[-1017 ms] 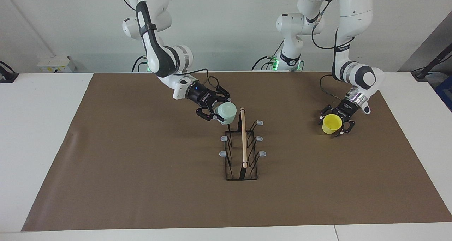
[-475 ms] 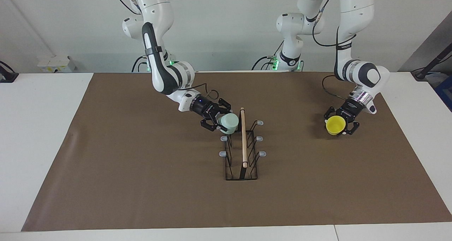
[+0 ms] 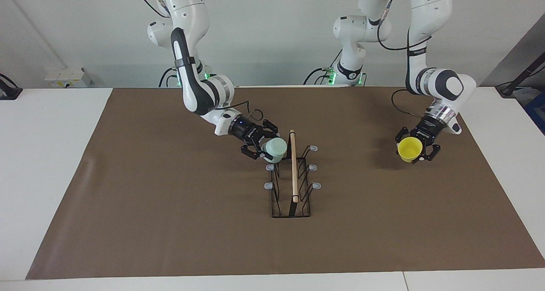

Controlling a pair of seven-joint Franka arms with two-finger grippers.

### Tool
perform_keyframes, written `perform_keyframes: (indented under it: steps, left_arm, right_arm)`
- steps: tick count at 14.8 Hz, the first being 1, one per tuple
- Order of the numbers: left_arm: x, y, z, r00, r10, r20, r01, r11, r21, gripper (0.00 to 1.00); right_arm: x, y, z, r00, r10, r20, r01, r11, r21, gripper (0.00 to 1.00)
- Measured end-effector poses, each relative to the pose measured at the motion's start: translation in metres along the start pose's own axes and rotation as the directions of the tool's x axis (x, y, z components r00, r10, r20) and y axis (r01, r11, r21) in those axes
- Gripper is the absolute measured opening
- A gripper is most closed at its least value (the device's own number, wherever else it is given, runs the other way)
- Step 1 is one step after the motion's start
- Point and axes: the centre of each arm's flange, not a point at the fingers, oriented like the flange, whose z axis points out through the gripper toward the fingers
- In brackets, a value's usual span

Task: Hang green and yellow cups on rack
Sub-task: 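Open the right gripper and withdraw while the left gripper lifts yellow cup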

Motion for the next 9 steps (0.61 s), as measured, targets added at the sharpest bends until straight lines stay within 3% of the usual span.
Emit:
perform_keyframes:
  steps: [3,6,9]
  left_arm:
    - [-0.027,0.017,-0.011,0.990,0.138,-0.033,-0.136,0.989,0.052,0.66]
    - [-0.080,0.036,-0.013,0.967,0.247,-0.069,-0.236,0.962,0.137,0.66]
    - [-0.131,0.045,0.000,0.928,0.350,-0.127,-0.315,0.919,0.238,0.66]
  right_arm:
    - [0.032,0.007,-0.009,0.998,-0.014,0.066,0.018,0.998,-0.068,1.00]
    - [0.099,0.011,-0.034,0.993,-0.032,0.112,0.050,0.987,-0.155,1.00]
    - [0.153,0.036,-0.072,0.972,-0.102,0.213,0.147,0.967,-0.210,1.00]
